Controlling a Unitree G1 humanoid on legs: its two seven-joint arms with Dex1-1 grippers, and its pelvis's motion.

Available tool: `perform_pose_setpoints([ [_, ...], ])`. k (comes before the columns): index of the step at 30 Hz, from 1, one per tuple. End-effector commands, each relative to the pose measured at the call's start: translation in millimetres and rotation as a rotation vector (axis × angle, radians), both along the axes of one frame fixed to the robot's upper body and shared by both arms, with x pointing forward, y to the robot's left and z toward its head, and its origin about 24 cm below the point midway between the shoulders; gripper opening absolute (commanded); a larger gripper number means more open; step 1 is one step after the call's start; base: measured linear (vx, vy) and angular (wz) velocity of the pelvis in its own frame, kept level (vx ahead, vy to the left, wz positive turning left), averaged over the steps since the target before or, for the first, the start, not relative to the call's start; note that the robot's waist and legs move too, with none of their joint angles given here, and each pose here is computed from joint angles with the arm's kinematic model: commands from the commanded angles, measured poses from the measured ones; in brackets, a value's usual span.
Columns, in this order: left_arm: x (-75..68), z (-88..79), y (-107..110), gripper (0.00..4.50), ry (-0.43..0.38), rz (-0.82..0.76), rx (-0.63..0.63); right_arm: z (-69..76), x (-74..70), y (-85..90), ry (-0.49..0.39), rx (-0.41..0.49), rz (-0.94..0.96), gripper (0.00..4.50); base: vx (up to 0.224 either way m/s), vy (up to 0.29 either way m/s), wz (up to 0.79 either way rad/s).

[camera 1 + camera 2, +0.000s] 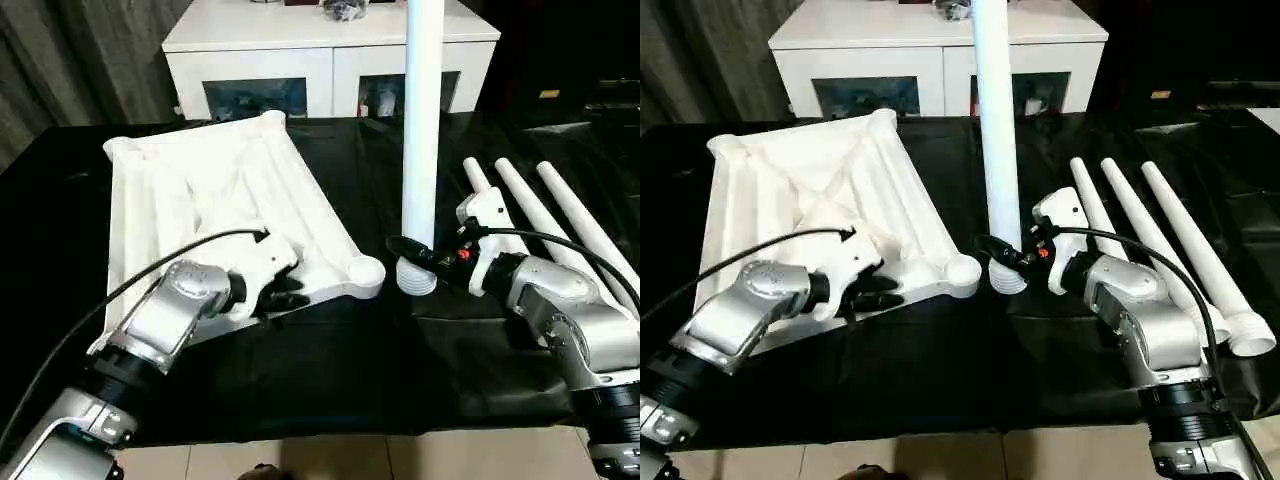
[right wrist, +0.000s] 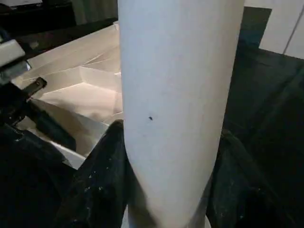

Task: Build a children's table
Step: Insert table leg to table base

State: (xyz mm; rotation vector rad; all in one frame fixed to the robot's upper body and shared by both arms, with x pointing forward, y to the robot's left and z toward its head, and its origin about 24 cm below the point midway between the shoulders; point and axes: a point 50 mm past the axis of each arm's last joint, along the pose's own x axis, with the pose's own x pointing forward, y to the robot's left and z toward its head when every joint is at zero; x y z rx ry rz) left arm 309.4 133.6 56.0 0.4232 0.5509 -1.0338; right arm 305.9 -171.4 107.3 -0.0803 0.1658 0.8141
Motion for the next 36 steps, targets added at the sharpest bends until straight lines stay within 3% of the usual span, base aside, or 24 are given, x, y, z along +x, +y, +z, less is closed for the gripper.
perform_pose_setpoints([
  [1, 0.8, -1.2, 1, 0.7, -0.003, -0.006, 0.024, 8.3, 1.9, 1.9, -0.041, -0.003, 0.018, 1.84, 0.0, 0.0, 0.0],
  [7, 1.2, -5.1, 1, 0.3, 0.004, -0.016, 0.041, 10.9, 2.2, 3.2, -0.048, 0.0, 0.029, 1.84, 0.0, 0.0, 0.0],
  [10, 1.6, -0.6, -2, 0.18, -0.006, -0.03, 0.004, 15.6, 3.0, 4.0, -0.037, 0.046, 0.045, 1.84, 0.0, 0.0, 0.0],
  [16, -14.8, -1.2, -6, 0.0, 0.037, -0.155, -0.038, 16.9, -3.8, 3.9, 0.102, 0.154, 0.163, 1.84, 0.0, 0.0, 0.0],
  [20, -35.7, -2.9, -8, 0.0, 0.078, -0.254, -0.067, 20.0, -3.4, 1.4, 0.179, 0.285, 0.203, 1.84, 0.0, 0.0, 0.0],
  [36, -32.7, 2.2, -10, 0.0, 0.027, -0.201, -0.07, -4.5, 1.0, 11.5, 0.295, 0.298, 0.203, 1.84, 0.0, 0.0, 0.0],
])
